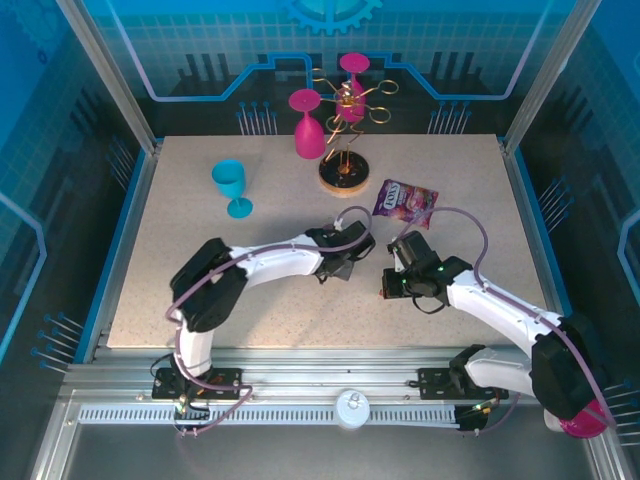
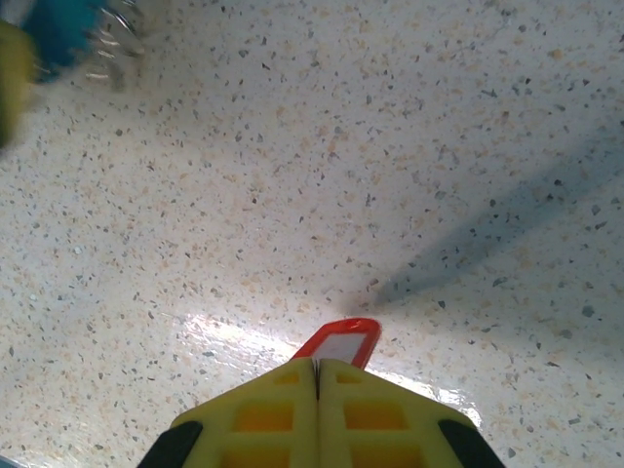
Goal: Put the keys on the keyring
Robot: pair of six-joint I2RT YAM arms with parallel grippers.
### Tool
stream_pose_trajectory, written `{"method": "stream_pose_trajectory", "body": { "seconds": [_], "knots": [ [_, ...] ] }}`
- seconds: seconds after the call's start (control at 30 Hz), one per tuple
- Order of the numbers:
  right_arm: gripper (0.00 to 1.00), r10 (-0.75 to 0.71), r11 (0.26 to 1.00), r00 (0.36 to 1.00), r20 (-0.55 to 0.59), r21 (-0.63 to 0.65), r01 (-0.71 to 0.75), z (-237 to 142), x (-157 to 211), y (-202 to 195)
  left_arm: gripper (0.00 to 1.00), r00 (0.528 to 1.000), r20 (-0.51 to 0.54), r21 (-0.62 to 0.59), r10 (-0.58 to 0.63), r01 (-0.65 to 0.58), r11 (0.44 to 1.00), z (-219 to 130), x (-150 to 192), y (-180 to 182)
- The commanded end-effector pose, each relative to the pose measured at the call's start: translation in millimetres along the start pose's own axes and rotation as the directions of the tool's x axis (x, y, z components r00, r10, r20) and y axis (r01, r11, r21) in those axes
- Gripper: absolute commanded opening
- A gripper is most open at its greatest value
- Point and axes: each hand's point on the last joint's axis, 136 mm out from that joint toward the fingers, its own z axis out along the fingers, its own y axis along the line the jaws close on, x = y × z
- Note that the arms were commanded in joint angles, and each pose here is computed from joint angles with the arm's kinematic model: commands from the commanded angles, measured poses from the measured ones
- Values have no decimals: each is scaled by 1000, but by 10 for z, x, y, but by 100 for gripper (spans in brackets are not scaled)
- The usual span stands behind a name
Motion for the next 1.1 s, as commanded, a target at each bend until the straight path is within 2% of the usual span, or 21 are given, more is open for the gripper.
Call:
{"method": "stream_pose_trajectory", "body": {
  "seconds": [0.0, 0.1, 0.17, 0.27, 0.3, 0.33, 0.43, 0.5, 0.57, 0.6, 0.67, 0.7, 0.77, 0.8, 0.87, 0.9, 0.97, 1.07],
  "knots": [
    [0, 13, 1000, 999, -32, -18, -14, 91, 59, -13, 0, 983, 177, 75, -52, 39, 996, -538, -371, 76],
    [0, 1, 998, 999, -50, -66, -4, 184, 50, 87, 0, 971, 169, 184, -167, 136, 973, -793, -458, 147],
    [0, -15, 995, 998, -64, -96, 9, 247, 38, 152, 0, 955, 119, 234, -273, 240, 942, -884, -466, 235],
    [0, -38, 992, 996, -77, -124, 28, 319, 10, 219, 0, 905, 30, 272, -424, 401, 875, -985, -435, 370],
    [1, -45, 992, 996, -80, -124, 35, 333, -5, 228, 0, 879, 5, 283, -476, 455, 844, -1029, -429, 423],
    [9, -53, 991, 996, -78, -126, 43, 331, -23, 237, 0, 848, -22, 292, -529, 511, 808, -1062, -414, 472],
    [25, -104, 985, 994, -28, -142, 99, 222, -140, 301, 0, 768, -100, 333, -632, 625, 706, -1182, -389, 550],
    [32, -165, 969, 985, 54, -175, 172, 59, -277, 407, 0, 722, -144, 354, -677, 677, 646, -1262, -372, 575],
    [35, -235, 940, 956, 173, -211, 269, -154, -430, 559, 0, 652, -207, 340, -729, 747, 572, -1307, -313, 615],
    [36, -273, 916, 931, 244, -229, 329, -274, -499, 665, 0, 603, -249, 326, -758, 789, 520, -1312, -277, 635],
    [35, -369, 852, 839, 400, -215, 477, -510, -607, 882, 0, 492, -335, 287, -804, 866, 410, -1310, -185, 645],
    [34, -422, 806, 771, 477, -193, 560, -621, -629, 1007, 0, 426, -374, 256, -824, 901, 350, -1307, -130, 648],
    [32, -516, 698, 602, 609, -109, 708, -781, -608, 1233, 0, 344, -433, 216, -833, 937, 275, -1306, -58, 626],
    [31, -548, 637, 495, 675, -48, 770, -856, -579, 1352, 0, 309, -453, 195, -836, 950, 246, -1306, -26, 623],
    [29, -572, 537, 314, 758, 57, 842, -973, -529, 1549, 0, 260, -475, 159, -841, 965, 209, -1312, 28, 615],
    [28, -576, 504, 250, 778, 98, 858, -1018, -524, 1627, 0, 243, -488, 146, -838, 970, 197, -1318, 52, 601],
    [28, -580, 454, 188, 792, 123, 883, -1046, -506, 1753, 0, 221, -514, 134, -829, 975, 178, -1335, 57, 563],
    [29, -599, 386, 100, 794, 176, 906, -1000, -472, 1894, 0, 215, -544, 130, -811, 977, 171, -1381, 44, 512]
  ]
}}
